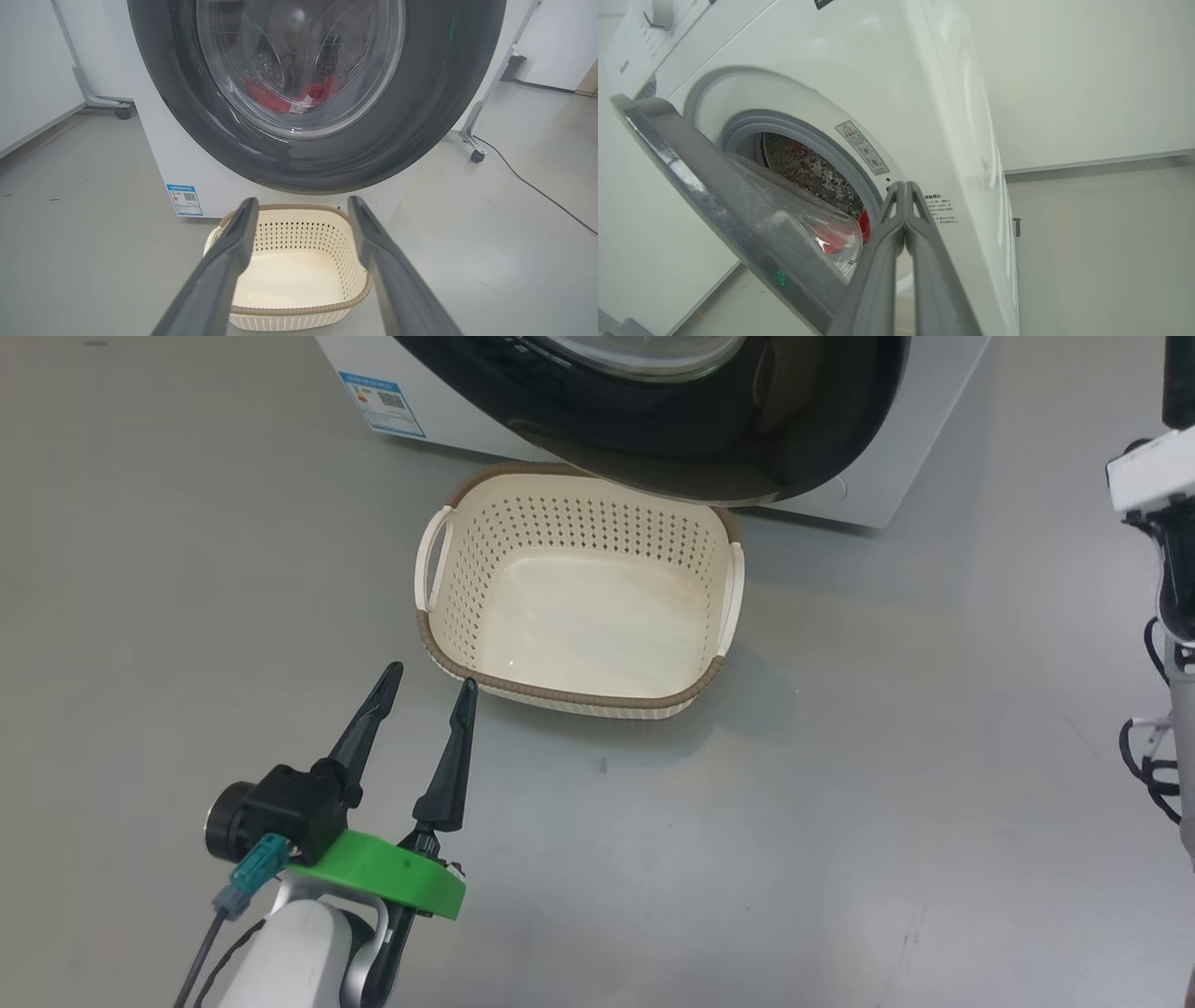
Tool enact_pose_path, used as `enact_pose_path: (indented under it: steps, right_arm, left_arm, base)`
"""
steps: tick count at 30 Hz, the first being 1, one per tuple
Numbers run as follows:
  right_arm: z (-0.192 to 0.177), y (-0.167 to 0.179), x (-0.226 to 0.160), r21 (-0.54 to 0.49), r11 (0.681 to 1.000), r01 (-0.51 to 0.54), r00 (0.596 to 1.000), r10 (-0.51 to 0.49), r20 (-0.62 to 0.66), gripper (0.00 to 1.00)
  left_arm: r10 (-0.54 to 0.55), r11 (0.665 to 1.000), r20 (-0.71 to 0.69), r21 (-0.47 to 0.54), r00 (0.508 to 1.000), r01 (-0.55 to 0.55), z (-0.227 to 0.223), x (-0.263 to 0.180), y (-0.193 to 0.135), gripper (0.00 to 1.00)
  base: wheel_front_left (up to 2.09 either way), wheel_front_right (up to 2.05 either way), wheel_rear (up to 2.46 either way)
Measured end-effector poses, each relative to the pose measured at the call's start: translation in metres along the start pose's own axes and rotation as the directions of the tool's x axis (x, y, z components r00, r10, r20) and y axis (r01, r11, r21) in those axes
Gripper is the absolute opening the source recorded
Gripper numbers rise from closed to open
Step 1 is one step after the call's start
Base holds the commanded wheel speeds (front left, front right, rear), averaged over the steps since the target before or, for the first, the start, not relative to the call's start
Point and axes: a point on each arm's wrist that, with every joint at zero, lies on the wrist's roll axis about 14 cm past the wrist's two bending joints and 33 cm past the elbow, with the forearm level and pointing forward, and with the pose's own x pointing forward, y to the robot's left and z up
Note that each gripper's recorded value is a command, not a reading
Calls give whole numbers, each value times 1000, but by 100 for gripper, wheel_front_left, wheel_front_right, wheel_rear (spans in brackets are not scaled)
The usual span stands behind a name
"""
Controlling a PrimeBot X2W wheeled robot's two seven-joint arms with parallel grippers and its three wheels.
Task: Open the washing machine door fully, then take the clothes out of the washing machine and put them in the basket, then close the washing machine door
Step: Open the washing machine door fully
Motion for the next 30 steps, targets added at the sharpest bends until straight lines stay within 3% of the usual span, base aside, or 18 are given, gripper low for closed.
enact_pose_path:
  steps: [3, 4, 9, 17, 20, 30]
  right_arm:
    - [-7, 1, 13, 112, 994, 10, 1000, -8, -18, 0]
    - [-14, 2, 21, 189, 982, 19, 999, -11, -43, 0]
    - [-29, 5, 37, 356, 933, 41, 995, -5, -101, 0]
    - [-53, 30, 57, 573, 818, 49, 976, 82, -200, 0]
    - [-60, 38, 59, 612, 788, 61, 963, 114, -243, 0]
    - [-69, 46, 63, 641, 763, 80, 931, 173, -322, 0]
  left_arm:
    - [14, 1000, -8, 1, 1000, -14, -3, 0, 5, 100]
    - [21, 1000, -17, -3, 1000, -21, -6, 0, 7, 100]
    - [25, 1000, -24, -7, 999, -25, -7, 2, 11, 100]
    - [53, 999, -29, -2, 998, -53, -8, 1, 20, 100]
    - [57, 998, -31, 0, 998, -57, -8, 0, 21, 100]
    - [66, 998, -37, 1, 997, -66, -10, -3, 24, 100]
  base:
    - [0, 0, 0]
    - [0, 0, 0]
    - [0, 0, 0]
    - [0, 0, 0]
    - [0, 0, 0]
    - [0, 0, 0]
